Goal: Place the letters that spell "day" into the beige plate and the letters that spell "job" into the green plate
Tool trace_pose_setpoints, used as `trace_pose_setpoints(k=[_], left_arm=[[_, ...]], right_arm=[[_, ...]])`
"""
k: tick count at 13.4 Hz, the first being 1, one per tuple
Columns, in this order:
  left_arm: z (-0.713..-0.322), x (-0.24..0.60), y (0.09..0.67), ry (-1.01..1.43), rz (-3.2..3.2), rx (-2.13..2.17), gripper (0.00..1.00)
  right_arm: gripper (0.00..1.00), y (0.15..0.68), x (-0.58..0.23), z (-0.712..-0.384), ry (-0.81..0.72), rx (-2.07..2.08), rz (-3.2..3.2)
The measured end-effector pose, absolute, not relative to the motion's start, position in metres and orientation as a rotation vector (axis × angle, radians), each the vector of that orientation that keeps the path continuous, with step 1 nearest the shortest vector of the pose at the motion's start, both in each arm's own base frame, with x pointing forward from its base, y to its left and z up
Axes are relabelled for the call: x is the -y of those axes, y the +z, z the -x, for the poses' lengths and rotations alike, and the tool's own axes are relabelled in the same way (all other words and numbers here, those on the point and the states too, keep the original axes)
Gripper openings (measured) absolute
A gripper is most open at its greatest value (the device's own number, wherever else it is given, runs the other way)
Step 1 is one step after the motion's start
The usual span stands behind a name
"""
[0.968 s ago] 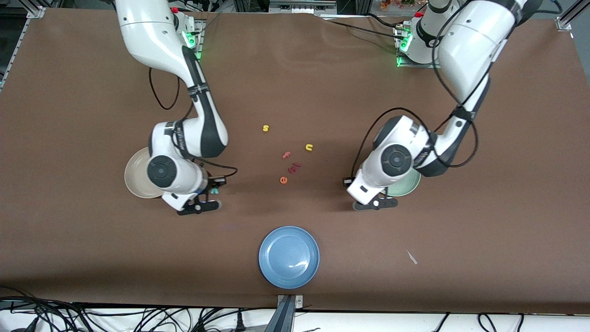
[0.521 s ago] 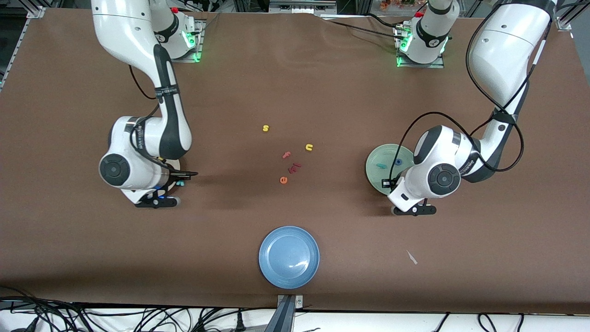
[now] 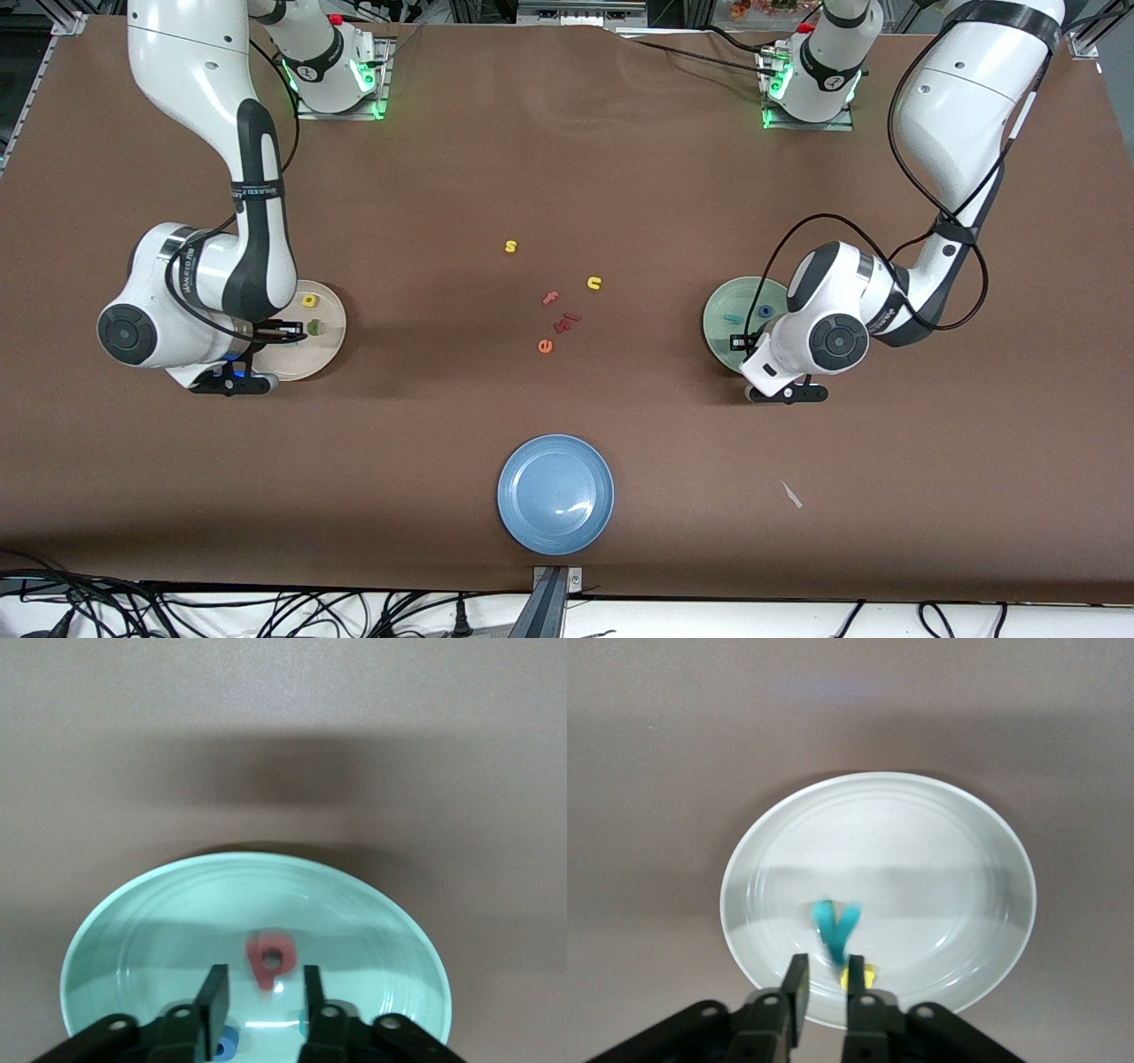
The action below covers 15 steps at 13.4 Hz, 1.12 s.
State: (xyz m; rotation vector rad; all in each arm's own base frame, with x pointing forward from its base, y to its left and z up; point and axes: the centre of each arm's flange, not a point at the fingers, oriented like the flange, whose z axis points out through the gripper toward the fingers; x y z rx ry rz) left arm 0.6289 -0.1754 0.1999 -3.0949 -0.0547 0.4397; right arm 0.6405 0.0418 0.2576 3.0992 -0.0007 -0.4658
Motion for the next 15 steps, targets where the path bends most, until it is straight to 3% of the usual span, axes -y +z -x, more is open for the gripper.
trace_pose_setpoints(k=[5,7,15], left_arm=[[-0.641,0.168,0.216,0.379,3.112,0.081,0.96],[-0.65,0.167,0.246,0.303,3.123,0.088,1.0],[-0.621,0.175,0.444,0.1,3.044,0.06,1.0]], right_arm=[[0.83,0.266,-0.119,-0.636,-0.452,0.02,-3.072],[1.0,0.272,-0.144,-0.632,-0.475,0.026,-3.061],[1.0,0.329,-0.186,-0.627,-0.483,0.014,-3.012]])
